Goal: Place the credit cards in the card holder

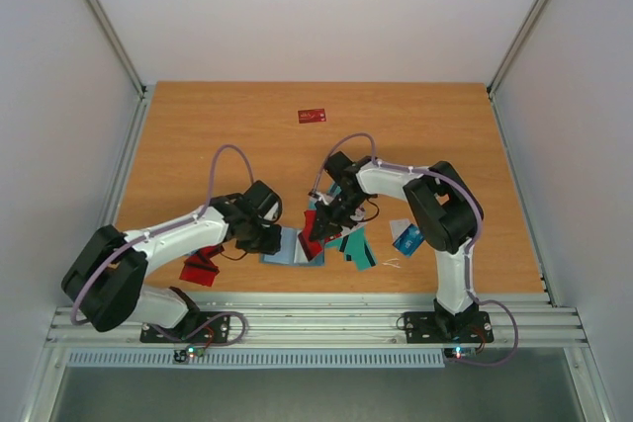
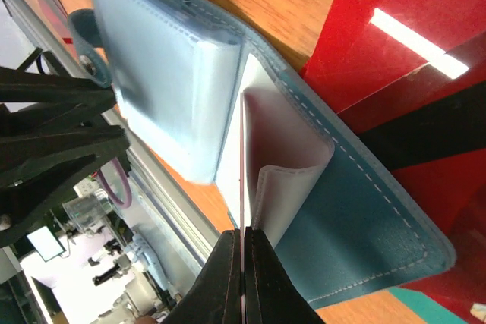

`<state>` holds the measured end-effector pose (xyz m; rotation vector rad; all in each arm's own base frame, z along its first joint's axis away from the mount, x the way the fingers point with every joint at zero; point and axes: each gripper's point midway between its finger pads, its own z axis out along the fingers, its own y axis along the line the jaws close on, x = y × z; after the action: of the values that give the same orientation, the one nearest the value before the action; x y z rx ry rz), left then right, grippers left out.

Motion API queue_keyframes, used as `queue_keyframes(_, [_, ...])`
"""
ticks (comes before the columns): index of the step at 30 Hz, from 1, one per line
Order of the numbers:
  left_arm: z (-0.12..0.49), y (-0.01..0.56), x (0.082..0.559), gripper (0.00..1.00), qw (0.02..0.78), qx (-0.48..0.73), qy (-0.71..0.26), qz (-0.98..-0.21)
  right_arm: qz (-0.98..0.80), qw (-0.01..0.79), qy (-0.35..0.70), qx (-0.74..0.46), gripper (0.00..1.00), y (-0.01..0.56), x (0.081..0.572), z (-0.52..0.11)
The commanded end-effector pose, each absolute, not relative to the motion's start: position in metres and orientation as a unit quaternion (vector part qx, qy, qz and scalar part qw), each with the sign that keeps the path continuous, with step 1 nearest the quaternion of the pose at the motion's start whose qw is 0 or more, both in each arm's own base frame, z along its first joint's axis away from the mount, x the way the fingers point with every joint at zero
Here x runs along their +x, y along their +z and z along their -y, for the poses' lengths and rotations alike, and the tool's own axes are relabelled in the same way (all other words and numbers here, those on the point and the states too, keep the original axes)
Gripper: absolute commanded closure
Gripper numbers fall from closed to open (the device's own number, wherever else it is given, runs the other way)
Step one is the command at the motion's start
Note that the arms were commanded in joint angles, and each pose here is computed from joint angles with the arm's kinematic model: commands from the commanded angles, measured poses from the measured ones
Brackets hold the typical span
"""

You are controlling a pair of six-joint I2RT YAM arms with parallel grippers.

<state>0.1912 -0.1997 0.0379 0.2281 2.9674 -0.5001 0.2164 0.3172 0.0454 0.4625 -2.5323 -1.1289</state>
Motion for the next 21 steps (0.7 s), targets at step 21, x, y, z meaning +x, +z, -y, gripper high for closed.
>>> queue_keyframes(21, [0.174, 0.003, 0.173, 0.72, 0.029, 0.046, -0.119, -0.991, 0.871, 0.172, -0.431, 0.160, 0.99, 0.043, 0.219, -0.334])
